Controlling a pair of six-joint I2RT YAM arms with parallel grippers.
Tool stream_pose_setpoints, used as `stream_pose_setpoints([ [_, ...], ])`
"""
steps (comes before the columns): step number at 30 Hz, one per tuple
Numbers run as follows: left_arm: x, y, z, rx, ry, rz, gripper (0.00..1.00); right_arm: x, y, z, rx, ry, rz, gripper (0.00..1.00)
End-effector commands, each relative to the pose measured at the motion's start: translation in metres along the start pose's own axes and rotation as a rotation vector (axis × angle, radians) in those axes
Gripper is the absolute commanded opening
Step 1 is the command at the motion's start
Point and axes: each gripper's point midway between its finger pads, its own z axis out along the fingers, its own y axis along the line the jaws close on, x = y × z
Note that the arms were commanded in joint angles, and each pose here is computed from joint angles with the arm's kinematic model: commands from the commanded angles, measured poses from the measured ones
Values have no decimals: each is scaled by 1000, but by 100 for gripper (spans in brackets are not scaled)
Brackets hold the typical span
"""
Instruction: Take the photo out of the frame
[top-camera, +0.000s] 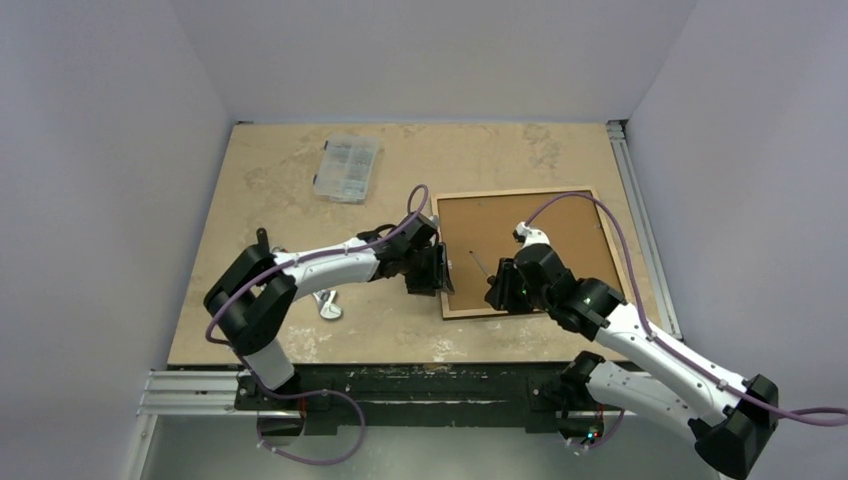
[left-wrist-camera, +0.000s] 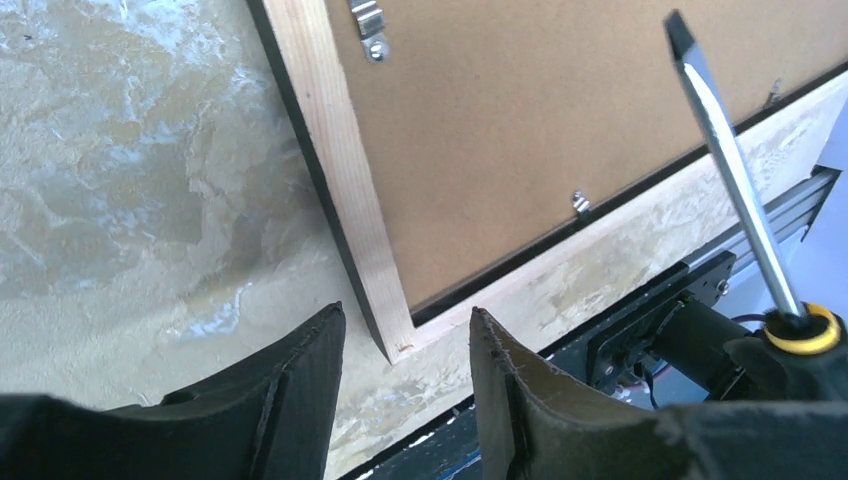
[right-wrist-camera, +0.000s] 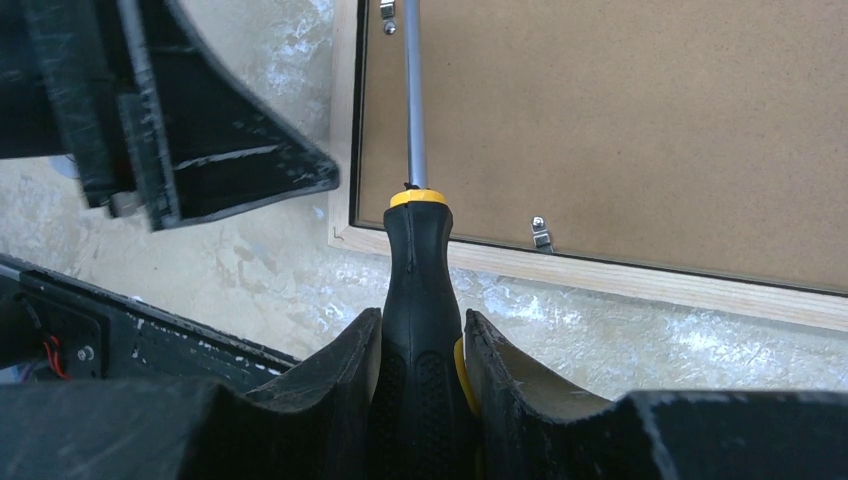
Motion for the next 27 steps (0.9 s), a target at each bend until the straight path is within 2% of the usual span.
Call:
stream_pose_setpoints([
  [1,4,6,-5,-50,2,-5,46,-6,-2,-6,-2,-52,27,0],
  [6,9,9,-2,-58,21,-12,43,-2,3,-13,-48,-42,48,0],
  [13,10,7,5,-71,7,-52,44,0,2,-15,-56,-51,58,0],
  [18,17,3,22,-78,5,-101,40,2,0,-14,-53,-49,62,0],
  [22,24,10,28,-110,22,-87,27,6,-3,-14,-45,-38,63,0],
  [27,14,25,11,-230,47,109,4,11,-4,-15,-45,-21,62,0],
])
